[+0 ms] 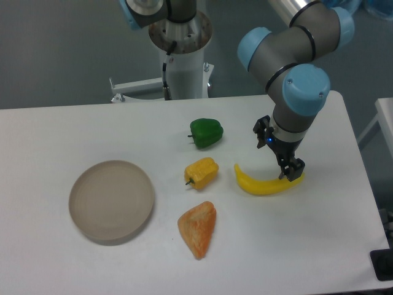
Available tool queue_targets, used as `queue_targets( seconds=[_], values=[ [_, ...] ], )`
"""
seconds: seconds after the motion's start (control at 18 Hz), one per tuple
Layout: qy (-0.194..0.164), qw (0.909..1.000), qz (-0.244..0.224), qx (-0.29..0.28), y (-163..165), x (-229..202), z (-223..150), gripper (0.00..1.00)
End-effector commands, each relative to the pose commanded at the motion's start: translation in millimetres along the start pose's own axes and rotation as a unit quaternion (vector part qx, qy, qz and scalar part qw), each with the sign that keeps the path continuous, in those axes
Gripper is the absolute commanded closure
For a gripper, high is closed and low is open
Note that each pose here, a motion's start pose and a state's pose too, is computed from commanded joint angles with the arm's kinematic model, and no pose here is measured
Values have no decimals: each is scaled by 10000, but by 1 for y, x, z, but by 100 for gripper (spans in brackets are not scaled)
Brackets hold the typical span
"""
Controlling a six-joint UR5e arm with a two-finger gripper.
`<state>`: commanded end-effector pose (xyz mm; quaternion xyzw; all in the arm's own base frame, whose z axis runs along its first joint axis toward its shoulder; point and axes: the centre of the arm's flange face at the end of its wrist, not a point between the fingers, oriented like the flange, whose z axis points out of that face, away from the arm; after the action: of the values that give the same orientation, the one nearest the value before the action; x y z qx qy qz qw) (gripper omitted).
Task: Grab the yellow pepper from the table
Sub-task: 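Move the gripper from beside the banana over the small yellow pepper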
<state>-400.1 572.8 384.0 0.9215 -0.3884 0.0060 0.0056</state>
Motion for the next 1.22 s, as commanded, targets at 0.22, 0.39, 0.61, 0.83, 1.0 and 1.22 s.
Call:
queue_targets(
  seconds=[0.22, 0.39, 0.61, 0.83, 1.0, 1.22],
  values=[
    [-7, 10000, 0, -15, 0, 0, -1, 0],
    [-7, 10000, 15, -39, -5, 1, -1, 0],
    [68, 10000, -30, 6, -17, 9, 5, 0],
    [114, 9999, -83, 8, -34, 21, 3, 0],
    [253, 9980, -532, 210, -65, 34, 15, 0],
    [607, 9931, -991, 162, -108, 62, 60, 0]
  ],
)
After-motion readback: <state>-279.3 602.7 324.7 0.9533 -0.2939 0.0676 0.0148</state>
